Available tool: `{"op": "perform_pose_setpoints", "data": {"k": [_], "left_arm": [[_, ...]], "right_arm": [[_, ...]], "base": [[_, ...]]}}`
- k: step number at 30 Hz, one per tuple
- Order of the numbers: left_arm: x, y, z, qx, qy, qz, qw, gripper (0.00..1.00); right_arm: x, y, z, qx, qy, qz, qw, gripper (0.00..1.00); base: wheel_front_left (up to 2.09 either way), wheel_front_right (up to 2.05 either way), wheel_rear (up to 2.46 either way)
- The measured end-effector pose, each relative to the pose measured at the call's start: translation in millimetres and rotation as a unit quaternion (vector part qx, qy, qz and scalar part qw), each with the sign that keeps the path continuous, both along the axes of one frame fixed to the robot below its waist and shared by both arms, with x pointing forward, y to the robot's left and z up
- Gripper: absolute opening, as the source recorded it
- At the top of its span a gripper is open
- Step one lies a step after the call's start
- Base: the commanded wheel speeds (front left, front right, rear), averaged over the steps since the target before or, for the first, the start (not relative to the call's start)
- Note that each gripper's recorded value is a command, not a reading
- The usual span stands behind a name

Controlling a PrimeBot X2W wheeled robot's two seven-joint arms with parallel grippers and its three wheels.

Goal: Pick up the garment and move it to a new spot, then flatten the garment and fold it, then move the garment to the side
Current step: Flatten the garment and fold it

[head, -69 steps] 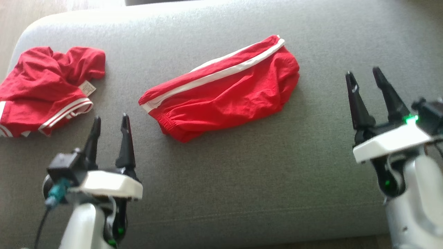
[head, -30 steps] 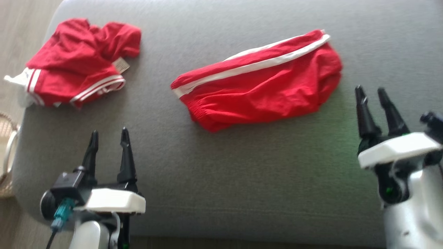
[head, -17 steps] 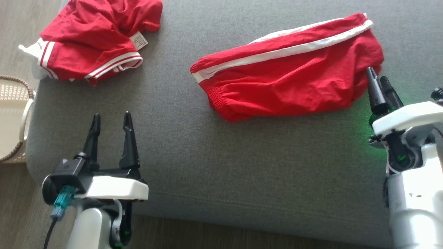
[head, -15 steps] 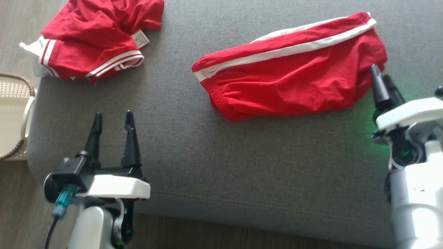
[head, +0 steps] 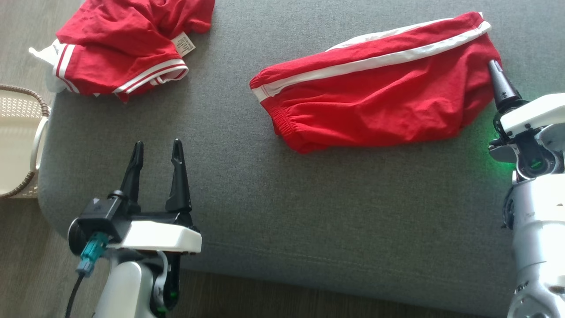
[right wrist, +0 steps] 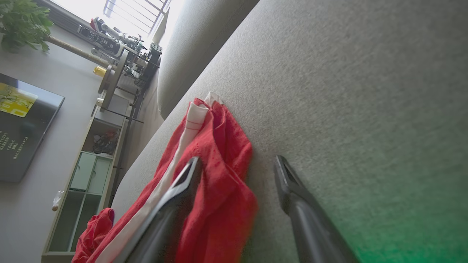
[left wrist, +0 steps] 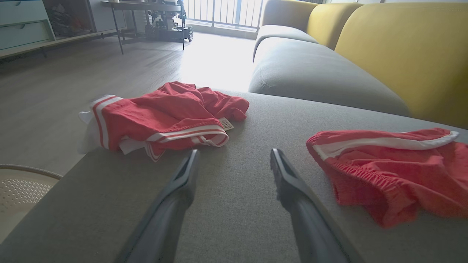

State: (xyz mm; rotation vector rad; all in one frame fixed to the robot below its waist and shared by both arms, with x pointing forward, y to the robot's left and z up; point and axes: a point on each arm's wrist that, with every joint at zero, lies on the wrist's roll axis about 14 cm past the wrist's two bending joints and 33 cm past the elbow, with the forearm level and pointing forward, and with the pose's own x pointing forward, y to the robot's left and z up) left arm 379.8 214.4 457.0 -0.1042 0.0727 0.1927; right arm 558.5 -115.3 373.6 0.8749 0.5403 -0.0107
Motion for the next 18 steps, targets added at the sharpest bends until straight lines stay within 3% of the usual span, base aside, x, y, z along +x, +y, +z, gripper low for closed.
{"op": "perform_pose_setpoints", "data": {"k": [18], "left_arm": [[3, -5, 6, -0.002, -0.010, -0.007, 1.000, 1.00]], "right_arm": [[-6, 29, 5, 0.018, 0.021, 0.061, 0.998, 1.00]], "base": [[0.00, 0.00, 0.00]]}}
